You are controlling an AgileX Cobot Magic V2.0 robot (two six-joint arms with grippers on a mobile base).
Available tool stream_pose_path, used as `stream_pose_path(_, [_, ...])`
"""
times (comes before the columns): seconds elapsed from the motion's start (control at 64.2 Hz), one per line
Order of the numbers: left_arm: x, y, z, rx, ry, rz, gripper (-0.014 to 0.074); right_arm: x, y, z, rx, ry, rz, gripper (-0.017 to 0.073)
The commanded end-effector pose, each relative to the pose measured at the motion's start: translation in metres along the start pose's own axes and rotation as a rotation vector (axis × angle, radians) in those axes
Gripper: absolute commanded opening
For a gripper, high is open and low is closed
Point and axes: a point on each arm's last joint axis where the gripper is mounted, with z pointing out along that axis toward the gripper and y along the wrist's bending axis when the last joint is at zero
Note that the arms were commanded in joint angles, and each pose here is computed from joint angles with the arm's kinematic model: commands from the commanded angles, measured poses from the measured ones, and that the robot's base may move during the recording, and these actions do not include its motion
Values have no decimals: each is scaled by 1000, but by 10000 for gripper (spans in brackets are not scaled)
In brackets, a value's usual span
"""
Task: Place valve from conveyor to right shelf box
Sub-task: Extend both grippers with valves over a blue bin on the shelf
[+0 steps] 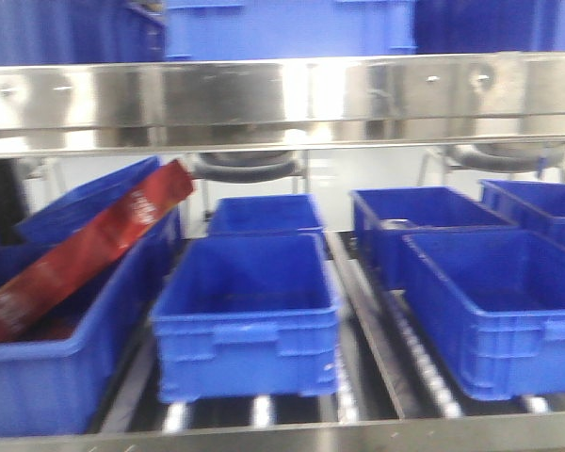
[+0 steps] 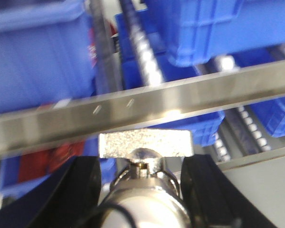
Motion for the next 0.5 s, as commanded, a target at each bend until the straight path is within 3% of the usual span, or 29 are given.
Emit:
stream_pose_path(0.0, [-7, -1, -7, 2, -71, -5, -111, -10, 0, -9, 12, -92, -7, -152])
stream_pose_path(0.483, [-7, -1, -7, 2, -71, -5, -111, -10, 0, -9, 12, -92, -7, -152])
